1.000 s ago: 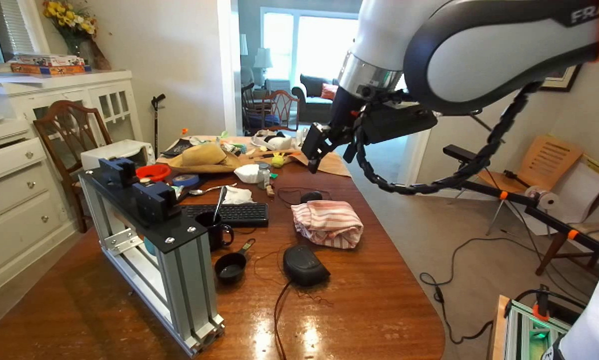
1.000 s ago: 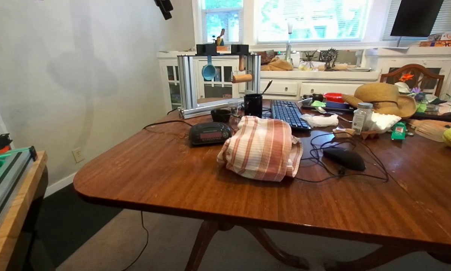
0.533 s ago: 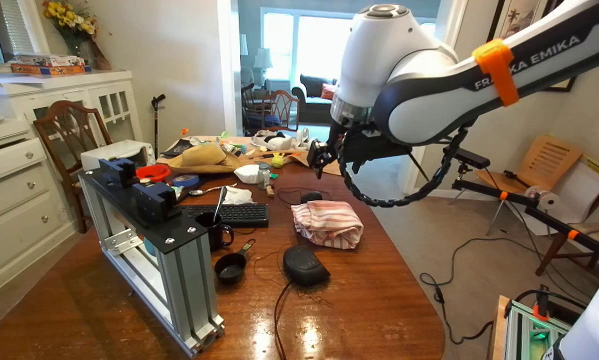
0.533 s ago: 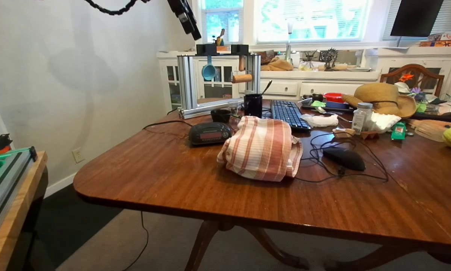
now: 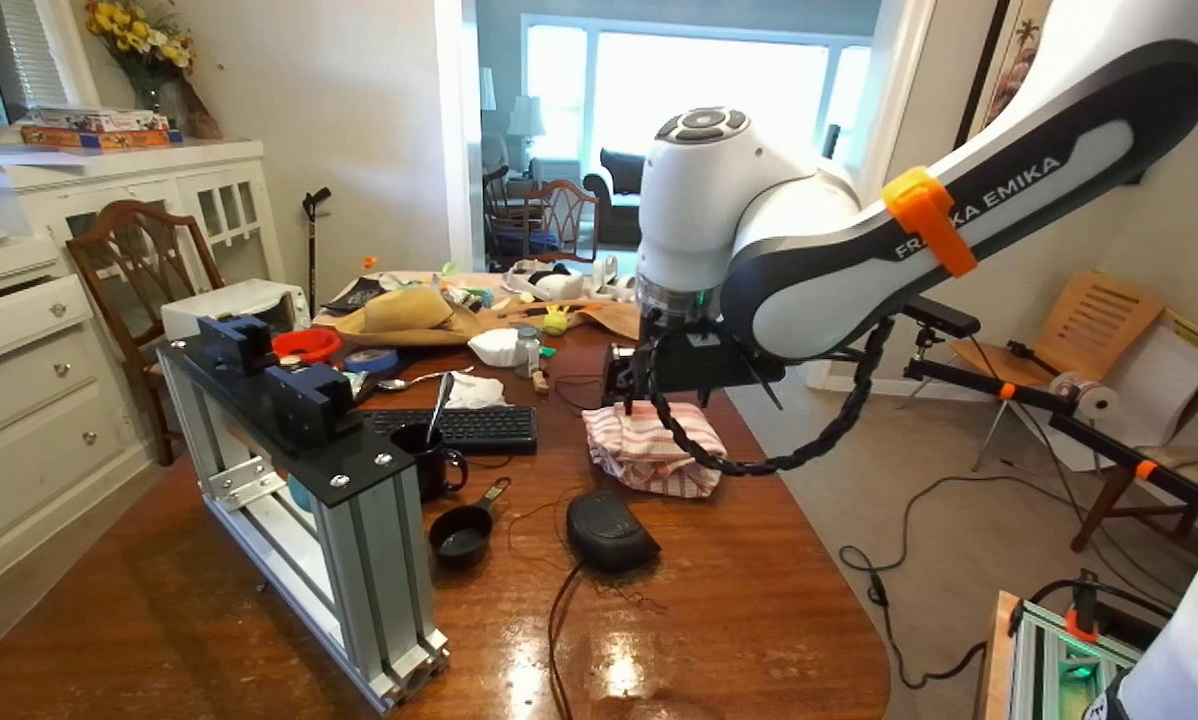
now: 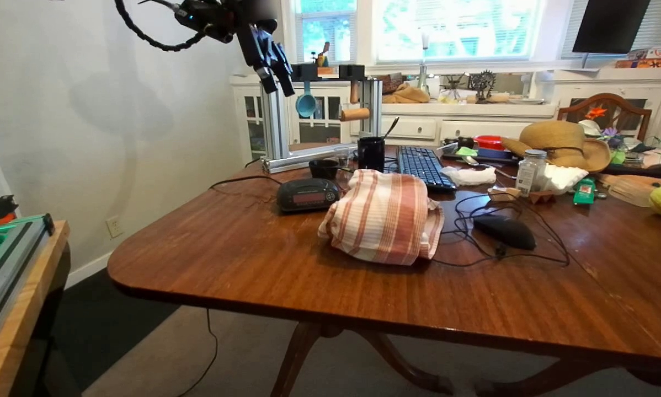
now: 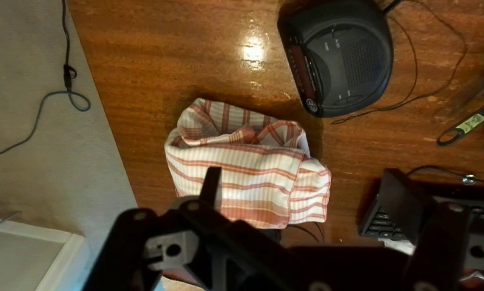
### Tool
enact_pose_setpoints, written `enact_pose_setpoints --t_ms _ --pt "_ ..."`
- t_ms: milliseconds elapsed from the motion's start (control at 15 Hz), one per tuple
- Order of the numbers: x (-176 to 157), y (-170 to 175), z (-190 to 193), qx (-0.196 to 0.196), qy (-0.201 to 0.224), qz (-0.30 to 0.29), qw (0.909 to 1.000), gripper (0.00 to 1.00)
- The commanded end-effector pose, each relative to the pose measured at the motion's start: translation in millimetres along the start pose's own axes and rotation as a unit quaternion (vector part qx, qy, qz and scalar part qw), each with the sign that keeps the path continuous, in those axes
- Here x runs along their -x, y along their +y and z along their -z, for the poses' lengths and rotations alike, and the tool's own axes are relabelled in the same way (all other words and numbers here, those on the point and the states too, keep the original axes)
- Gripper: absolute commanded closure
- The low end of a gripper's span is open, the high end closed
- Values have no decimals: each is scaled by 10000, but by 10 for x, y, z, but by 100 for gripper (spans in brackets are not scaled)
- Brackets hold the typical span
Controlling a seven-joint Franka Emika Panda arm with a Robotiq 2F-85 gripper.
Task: Slightly push the CD player to the bottom-left corner
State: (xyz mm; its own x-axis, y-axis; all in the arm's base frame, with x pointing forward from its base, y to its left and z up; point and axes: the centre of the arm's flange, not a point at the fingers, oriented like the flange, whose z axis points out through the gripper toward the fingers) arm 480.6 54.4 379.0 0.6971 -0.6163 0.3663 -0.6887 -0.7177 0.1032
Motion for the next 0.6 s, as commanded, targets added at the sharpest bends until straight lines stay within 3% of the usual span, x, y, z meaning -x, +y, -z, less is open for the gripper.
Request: enact_pose_setpoints --t_ms 0,333,467,533 --pt "33 -33 -54 8 -54 -68 10000 0" --pt "77 -105 -140 20 -146 -171 9997 0" --pt "101 -2 -113 98 -571 15 9983 0" --pt "63 -41 -216 44 -783 98 9969 25"
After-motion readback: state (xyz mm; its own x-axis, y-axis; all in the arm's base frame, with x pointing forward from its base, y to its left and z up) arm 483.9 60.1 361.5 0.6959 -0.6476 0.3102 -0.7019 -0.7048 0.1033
